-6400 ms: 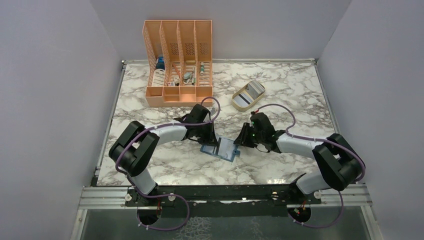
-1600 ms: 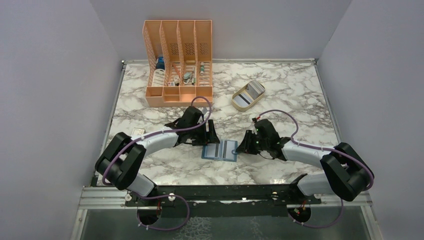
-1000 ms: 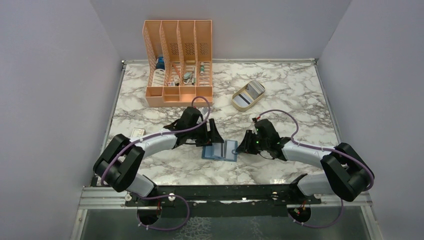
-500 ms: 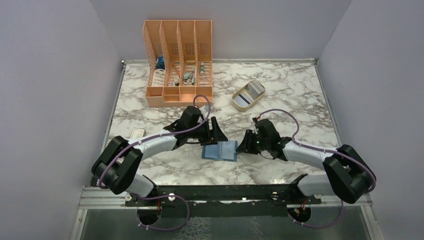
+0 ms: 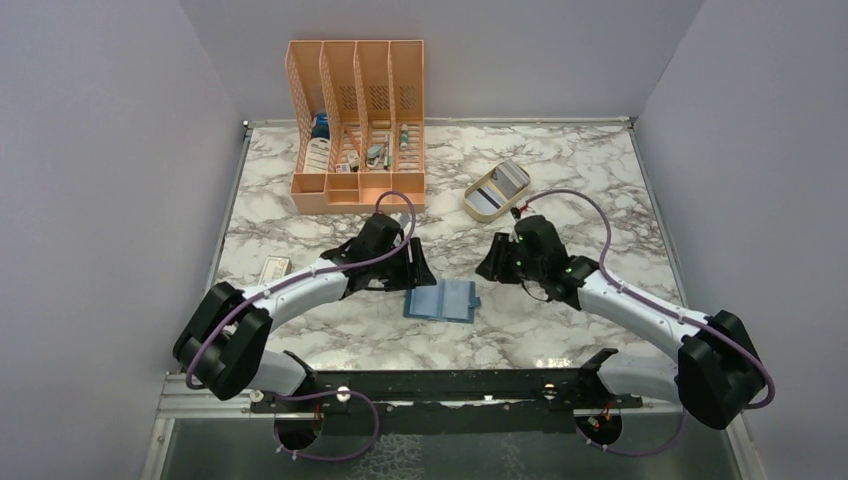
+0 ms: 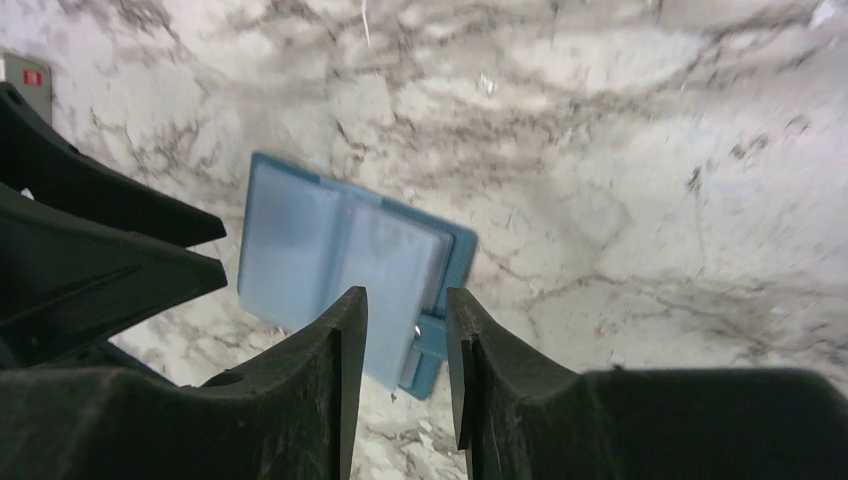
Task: Put the credit cards into the card holder
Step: Turn over the card slot in the card holder, then pick up the credit card from the storage box.
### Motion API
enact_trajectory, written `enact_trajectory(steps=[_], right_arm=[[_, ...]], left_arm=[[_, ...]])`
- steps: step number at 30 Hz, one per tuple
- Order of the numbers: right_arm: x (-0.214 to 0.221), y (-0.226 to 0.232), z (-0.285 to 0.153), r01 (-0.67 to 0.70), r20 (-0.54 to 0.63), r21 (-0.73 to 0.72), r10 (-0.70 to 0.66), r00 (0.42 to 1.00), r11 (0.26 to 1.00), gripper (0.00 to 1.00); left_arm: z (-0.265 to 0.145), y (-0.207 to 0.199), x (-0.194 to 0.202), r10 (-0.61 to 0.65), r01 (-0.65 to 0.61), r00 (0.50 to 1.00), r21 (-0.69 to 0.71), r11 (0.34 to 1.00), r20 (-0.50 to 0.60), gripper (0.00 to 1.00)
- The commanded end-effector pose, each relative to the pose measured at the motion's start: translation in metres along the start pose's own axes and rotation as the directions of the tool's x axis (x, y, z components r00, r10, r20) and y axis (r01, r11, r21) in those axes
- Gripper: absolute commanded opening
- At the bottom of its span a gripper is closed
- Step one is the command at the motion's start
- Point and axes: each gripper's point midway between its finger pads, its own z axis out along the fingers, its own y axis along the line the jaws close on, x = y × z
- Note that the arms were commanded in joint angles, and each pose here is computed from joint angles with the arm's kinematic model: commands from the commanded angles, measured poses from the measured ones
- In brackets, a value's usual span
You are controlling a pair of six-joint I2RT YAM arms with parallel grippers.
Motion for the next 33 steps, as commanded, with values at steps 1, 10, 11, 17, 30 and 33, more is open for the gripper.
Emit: enact_trajectory(steps=[1, 10, 11, 17, 30, 33], right_arm=[[-0.045, -0.004, -0.008, 0.098, 0.110, 0.121, -0.111, 0.988, 0.988, 0.36], [-0.141, -0.006, 0.004, 0.290, 0.210, 0.333, -0.370, 0.905, 0.897, 0.37], [-0.150, -0.008, 0.008, 0.303, 0.208, 0.357, -0.392, 0.896, 0.884, 0.37], [-0.201, -0.031, 0.030, 0.362, 0.159, 0.503, -0.495, 0.854, 0.785, 0.42], [-0.251, -0.091, 0.092, 0.505, -0.068, 0.691, -0.649, 0.757, 0.517, 0.46], [-0.260, -0.103, 0.101, 0.515, -0.117, 0.720, -0.650, 0.750, 0.465, 0.48]], left_arm=[[-0.020, 0.008, -0.024, 0.095, -0.083, 0.990, -0.114, 0.990, 0.103, 0.60], [-0.055, -0.014, -0.037, 0.238, -0.227, 0.960, -0.088, 0.970, 0.145, 0.85], [-0.059, -0.017, -0.038, 0.256, -0.246, 0.956, -0.086, 0.965, 0.145, 0.87], [-0.082, -0.022, -0.035, 0.361, -0.352, 0.925, -0.089, 0.932, 0.116, 0.99], [-0.099, -0.003, -0.033, 0.486, -0.466, 0.867, -0.168, 0.869, 0.111, 0.99], [-0.099, -0.002, -0.032, 0.494, -0.474, 0.863, -0.168, 0.864, 0.104, 0.99]])
